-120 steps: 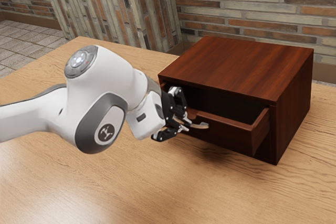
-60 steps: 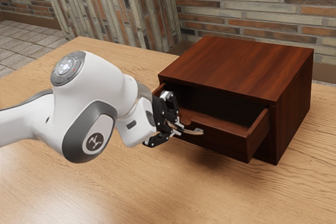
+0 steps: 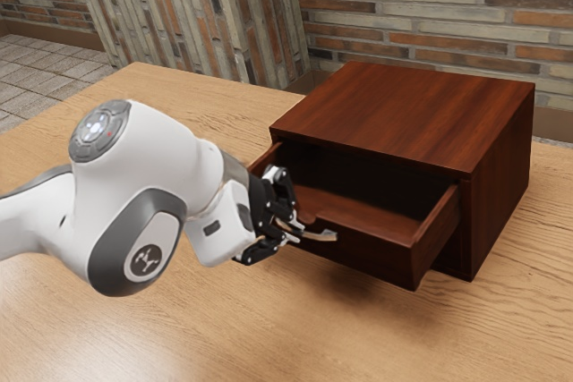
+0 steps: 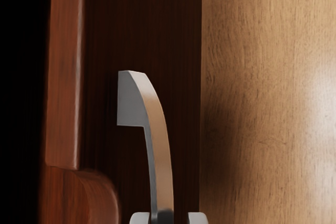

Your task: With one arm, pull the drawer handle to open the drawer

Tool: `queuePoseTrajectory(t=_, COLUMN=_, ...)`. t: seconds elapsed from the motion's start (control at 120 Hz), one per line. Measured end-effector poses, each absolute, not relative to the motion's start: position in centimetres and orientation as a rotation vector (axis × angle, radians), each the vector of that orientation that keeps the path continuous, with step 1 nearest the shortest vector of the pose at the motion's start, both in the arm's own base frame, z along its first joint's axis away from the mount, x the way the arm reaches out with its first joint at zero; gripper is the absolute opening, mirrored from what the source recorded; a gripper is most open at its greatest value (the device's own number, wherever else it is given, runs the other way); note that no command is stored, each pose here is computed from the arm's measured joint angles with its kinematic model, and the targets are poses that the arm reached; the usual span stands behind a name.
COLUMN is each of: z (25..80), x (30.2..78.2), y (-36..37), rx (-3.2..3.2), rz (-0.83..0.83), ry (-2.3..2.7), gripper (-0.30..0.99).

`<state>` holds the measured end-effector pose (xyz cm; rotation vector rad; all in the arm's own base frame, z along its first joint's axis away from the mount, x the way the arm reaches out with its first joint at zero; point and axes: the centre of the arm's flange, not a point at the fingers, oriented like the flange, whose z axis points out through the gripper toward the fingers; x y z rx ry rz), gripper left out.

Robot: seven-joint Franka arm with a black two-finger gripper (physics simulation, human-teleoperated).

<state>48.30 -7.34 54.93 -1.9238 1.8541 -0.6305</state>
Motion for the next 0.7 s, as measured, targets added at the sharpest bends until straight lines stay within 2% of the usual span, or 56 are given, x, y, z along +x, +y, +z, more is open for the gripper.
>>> queuePoseTrajectory(t=0.5, z=55.1, x=46.2, y=-7.4, rx=-1.929, rz=-0.613, ry=1.847, gripper=0.01)
queuePoseTrajectory(t=0.7, z=58.4, x=44.0, y=-7.1, rx=-1.906, rz=-0.631, ry=1.808, gripper=0.03)
